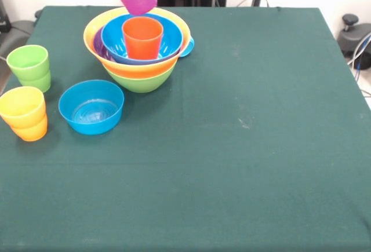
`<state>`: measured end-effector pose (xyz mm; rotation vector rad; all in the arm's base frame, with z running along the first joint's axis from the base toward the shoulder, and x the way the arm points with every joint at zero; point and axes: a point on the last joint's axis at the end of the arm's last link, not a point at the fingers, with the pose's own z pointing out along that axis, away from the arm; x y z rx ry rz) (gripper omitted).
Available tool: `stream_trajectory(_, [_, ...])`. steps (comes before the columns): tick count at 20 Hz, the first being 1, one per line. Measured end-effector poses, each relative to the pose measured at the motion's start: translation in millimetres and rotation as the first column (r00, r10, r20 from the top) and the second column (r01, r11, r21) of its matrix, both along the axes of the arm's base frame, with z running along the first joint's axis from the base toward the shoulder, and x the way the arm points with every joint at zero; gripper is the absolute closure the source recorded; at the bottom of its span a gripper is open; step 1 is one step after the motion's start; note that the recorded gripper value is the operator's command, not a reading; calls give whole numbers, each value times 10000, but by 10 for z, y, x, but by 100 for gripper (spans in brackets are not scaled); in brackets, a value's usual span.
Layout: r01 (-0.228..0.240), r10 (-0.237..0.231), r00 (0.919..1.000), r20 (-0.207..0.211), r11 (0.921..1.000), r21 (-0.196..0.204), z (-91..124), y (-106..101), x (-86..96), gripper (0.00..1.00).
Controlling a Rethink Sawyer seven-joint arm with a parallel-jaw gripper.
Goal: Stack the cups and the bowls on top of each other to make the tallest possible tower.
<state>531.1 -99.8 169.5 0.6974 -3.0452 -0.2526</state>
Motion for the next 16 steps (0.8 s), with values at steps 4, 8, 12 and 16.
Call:
stream_trajectory(4, [-241, 240, 9997, 94, 9997, 6, -78, 49, -125, 100])
stream_trajectory(8, [-381, 381, 9993, -16, 9993, 46, -124, 90, -238, 100])
stream_trajectory(12, [-468, 468, 9988, -161, 9989, 18, -162, 97, -326, 100])
stream_trajectory(16, [-552, 549, 9982, -230, 9984, -125, -214, 58, -392, 100])
